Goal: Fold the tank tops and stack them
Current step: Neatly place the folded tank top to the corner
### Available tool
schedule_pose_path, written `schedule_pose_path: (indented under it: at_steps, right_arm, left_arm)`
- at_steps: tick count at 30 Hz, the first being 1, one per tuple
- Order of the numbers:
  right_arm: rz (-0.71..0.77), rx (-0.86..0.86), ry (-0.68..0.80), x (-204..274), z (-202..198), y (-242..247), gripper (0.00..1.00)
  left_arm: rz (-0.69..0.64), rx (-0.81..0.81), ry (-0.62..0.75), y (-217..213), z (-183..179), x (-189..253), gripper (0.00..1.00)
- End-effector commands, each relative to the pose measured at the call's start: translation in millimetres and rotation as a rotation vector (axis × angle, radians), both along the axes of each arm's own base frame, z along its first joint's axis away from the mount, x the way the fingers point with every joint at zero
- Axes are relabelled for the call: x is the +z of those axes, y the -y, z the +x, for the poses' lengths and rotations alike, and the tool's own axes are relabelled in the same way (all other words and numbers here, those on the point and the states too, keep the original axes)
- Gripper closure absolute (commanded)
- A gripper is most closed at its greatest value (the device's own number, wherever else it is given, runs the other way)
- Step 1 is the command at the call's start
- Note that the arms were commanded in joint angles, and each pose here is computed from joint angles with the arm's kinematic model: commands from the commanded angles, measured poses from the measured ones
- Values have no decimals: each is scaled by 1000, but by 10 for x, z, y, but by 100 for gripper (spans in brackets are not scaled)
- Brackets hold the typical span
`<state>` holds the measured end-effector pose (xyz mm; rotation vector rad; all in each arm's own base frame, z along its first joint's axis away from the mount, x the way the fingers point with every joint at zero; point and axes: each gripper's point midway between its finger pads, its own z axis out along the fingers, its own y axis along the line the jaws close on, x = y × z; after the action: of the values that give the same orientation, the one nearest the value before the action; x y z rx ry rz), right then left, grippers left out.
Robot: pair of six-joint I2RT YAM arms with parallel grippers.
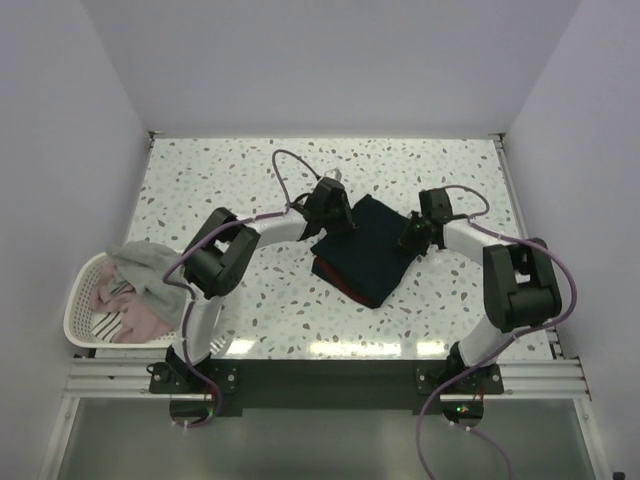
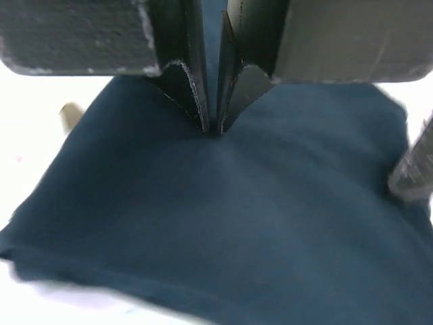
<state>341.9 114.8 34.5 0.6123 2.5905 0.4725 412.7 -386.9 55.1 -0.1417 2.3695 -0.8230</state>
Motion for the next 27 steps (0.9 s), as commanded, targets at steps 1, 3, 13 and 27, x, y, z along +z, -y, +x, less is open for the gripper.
schedule_pose_path:
  at_steps: [1, 3, 13, 27]
  right_arm:
    - [-24, -76, 14, -125, 201, 168, 86]
    - [-89, -79, -17, -226, 323, 253, 86]
    - [-389, -85, -88, -310, 1381, 859, 82]
    - [-589, -236, -15, -150, 2496, 1957, 74]
  left_arm:
    - [135, 23, -76, -268, -135, -401, 72]
    - [119, 35, -81, -284, -150, -396, 72]
    - [-26, -8, 65, -263, -14, 877, 61]
    - [-39, -149, 197, -1008, -1111, 1680, 56]
